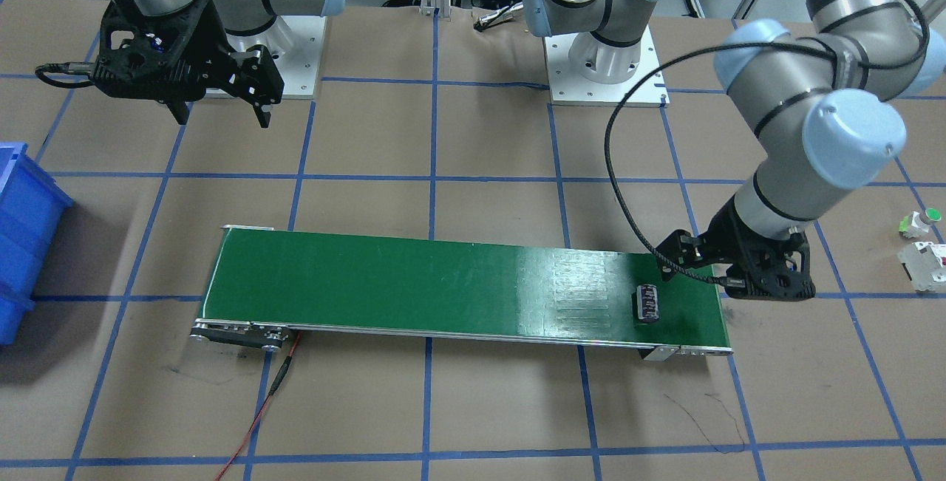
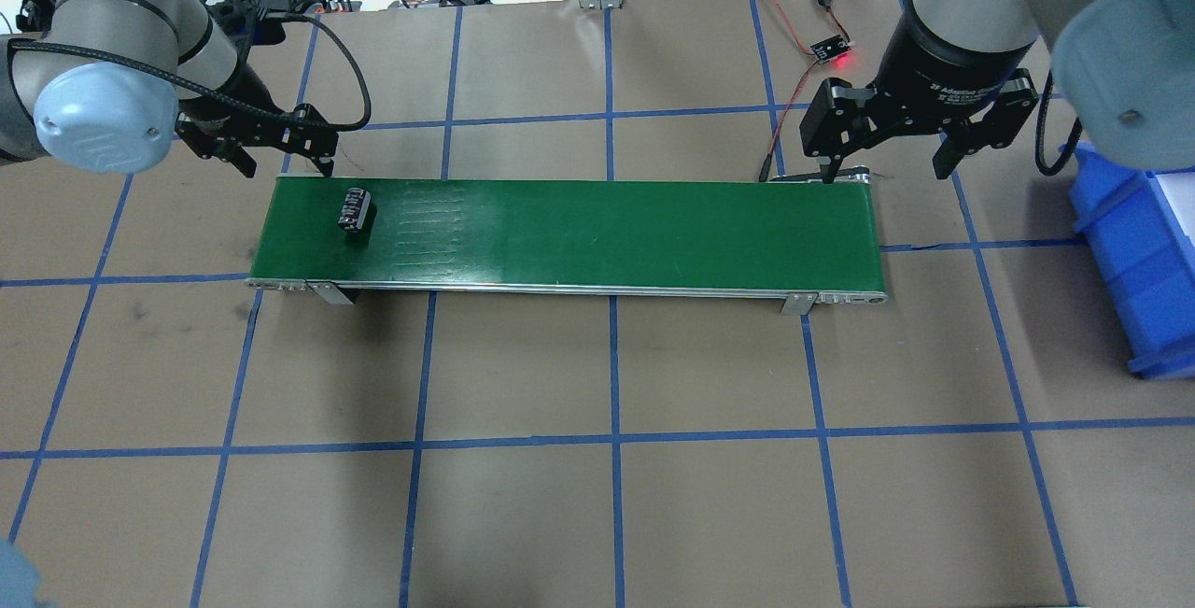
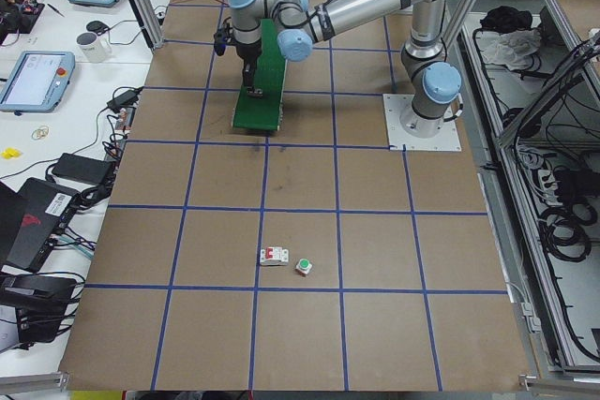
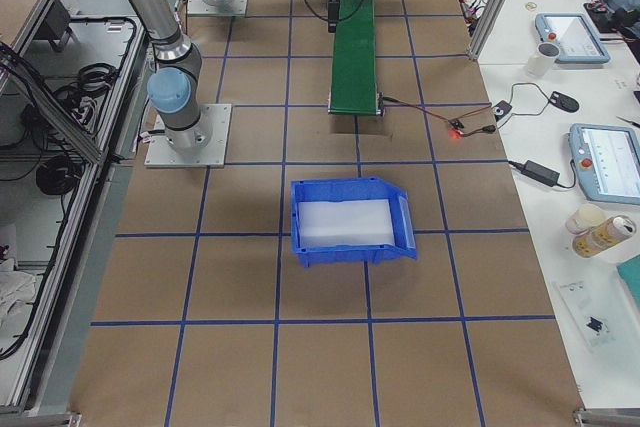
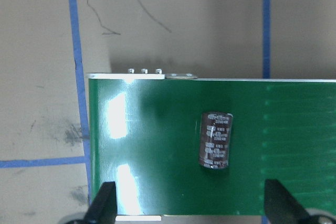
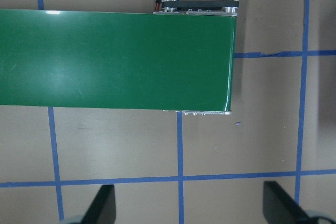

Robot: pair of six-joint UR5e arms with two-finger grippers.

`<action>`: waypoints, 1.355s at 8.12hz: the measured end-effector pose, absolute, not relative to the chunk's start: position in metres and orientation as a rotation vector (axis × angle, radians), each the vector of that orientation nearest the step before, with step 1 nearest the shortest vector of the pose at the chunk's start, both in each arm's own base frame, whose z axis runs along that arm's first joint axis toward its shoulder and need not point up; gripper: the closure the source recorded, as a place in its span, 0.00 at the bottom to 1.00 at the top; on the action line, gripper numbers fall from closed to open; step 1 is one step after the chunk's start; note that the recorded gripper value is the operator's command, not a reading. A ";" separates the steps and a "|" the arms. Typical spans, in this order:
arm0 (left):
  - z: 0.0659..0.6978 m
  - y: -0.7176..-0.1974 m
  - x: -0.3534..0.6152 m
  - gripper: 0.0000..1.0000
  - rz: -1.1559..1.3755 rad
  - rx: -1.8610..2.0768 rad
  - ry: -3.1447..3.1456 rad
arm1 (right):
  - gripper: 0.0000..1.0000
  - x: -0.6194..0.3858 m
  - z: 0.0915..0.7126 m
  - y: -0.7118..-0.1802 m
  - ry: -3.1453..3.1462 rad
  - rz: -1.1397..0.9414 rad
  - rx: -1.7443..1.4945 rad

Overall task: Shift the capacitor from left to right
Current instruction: 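Raise the left gripper while the right gripper moves over the belt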

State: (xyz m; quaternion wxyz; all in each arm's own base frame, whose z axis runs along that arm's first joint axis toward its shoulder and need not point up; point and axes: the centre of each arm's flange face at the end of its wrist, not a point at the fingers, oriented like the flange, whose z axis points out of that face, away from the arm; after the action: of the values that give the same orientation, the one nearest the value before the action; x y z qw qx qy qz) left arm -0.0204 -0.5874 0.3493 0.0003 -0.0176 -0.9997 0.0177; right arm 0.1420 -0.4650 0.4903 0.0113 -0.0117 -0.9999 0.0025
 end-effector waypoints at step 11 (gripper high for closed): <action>0.473 -0.520 -0.098 0.00 0.368 -0.136 -3.144 | 0.04 0.150 0.303 -0.563 -3.185 -0.153 -0.077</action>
State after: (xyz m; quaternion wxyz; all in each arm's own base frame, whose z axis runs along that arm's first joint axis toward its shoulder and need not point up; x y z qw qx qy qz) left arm -0.0978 -0.5203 0.4732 -0.0136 -0.0429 -0.9922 0.1162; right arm 0.1501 -0.5625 0.3032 -0.0238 -0.0241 -0.9983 -0.0478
